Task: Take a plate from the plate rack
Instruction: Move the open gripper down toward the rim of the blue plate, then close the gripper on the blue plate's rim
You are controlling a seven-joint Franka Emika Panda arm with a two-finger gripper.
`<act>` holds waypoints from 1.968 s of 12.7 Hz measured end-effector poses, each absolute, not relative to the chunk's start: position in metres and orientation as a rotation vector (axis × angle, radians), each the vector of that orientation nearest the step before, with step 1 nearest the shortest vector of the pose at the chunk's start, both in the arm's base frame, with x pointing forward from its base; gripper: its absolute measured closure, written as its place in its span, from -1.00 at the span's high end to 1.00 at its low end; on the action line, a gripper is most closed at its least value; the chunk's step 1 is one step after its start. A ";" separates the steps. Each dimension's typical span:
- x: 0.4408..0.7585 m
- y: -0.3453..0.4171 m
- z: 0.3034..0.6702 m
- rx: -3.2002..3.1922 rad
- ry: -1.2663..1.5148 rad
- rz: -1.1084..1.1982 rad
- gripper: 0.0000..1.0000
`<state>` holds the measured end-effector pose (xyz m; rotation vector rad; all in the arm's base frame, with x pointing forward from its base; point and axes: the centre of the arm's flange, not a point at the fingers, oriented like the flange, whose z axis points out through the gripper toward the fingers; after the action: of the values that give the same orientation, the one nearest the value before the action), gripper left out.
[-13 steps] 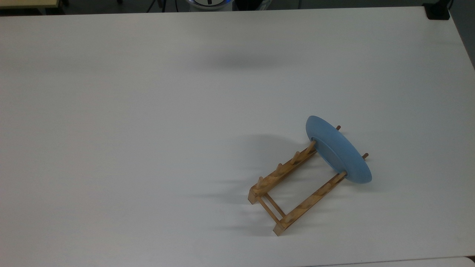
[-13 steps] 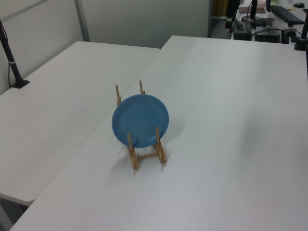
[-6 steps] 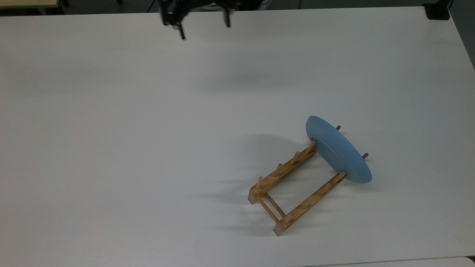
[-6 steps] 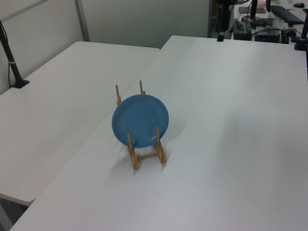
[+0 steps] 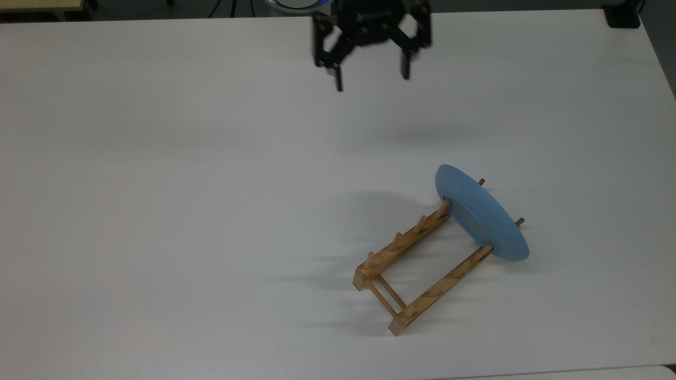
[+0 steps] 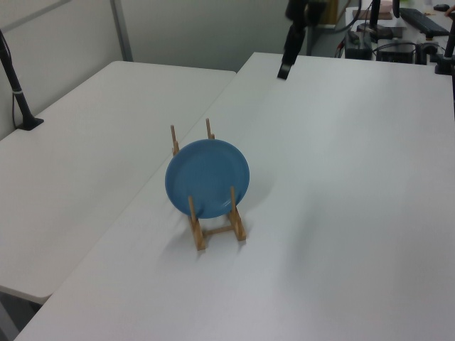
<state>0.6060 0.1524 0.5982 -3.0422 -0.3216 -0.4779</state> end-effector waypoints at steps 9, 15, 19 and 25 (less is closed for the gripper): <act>0.644 0.277 0.495 -3.087 -0.051 -0.559 1.00; 0.664 0.308 0.452 -3.108 0.030 -0.682 0.95; 0.668 0.311 0.459 -3.093 0.050 -0.704 0.22; 0.670 0.308 0.474 -3.084 0.051 -0.755 -0.83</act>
<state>0.6702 0.3076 0.4741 -3.0844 0.0511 -0.7552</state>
